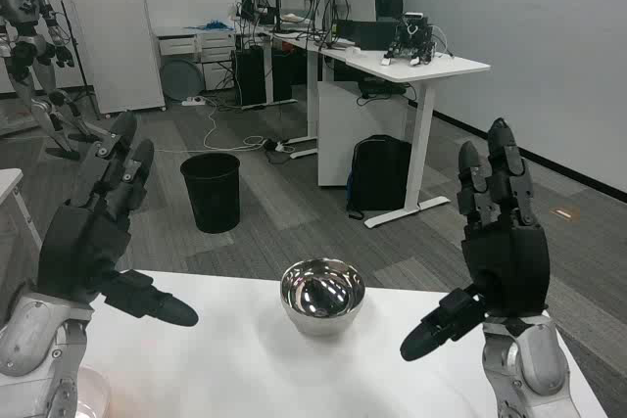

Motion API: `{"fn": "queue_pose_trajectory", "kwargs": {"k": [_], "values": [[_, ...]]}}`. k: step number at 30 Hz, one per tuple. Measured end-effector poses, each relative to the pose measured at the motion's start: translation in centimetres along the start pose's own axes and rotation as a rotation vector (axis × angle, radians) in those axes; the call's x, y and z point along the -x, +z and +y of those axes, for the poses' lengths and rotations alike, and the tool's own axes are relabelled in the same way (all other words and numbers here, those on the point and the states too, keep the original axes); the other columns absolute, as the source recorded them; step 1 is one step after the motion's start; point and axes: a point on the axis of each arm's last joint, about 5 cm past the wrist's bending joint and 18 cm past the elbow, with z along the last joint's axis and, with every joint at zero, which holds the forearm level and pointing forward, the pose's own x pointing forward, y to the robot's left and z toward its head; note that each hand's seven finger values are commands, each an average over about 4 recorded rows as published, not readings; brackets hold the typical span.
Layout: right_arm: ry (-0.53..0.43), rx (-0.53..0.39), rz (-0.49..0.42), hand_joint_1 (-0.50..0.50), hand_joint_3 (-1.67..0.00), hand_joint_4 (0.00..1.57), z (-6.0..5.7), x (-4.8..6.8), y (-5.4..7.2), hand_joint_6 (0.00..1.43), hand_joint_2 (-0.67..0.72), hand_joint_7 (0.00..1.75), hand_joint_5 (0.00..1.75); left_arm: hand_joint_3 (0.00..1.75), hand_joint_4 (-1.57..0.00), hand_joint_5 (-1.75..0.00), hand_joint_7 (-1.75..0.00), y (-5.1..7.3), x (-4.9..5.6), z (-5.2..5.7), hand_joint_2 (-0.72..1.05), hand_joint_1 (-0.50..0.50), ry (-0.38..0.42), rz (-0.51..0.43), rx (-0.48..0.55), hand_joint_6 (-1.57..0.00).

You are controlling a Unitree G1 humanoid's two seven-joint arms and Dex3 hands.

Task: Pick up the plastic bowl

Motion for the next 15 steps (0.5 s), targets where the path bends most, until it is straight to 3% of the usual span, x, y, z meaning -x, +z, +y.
{"fn": "queue_pose_trajectory", "kwargs": {"k": [2, 5, 8, 15], "values": [[0.028, 0.024, 0.022, -0.46, 0.0, 0.0, 0.0, -0.5, 0.4, 0.0, 0.27, 0.0, 0.0, 0.07, 0.0, 0.0, 0.0, 0.0, -0.2, -0.3, 0.96, -0.5, 0.033, -0.015, 0.019, 0.0], [0.116, 0.129, 0.058, -0.46, 0.0, 0.0, 0.0, -2.2, 2.4, 0.0, 0.23, 0.0, 0.0, 0.07, 0.0, 0.0, 0.0, 0.2, -1.0, -1.5, 0.96, -0.5, 0.14, -0.082, 0.092, 0.0], [0.139, 0.187, 0.041, -0.46, 0.0, 0.0, -0.3, -3.1, 3.9, 0.0, 0.22, 0.0, 0.0, 0.04, 0.0, 0.0, 0.0, 0.7, -1.9, -1.9, 0.96, -0.5, 0.188, -0.147, 0.132, 0.0], [0.147, 0.199, 0.044, -0.46, 0.0, 0.0, -0.4, -3.2, 4.1, 0.0, 0.27, 0.0, 0.0, 0.04, 0.0, 0.0, 0.0, 0.8, -2.2, -2.1, 0.96, -0.5, 0.185, -0.16, 0.138, 0.0]]}}
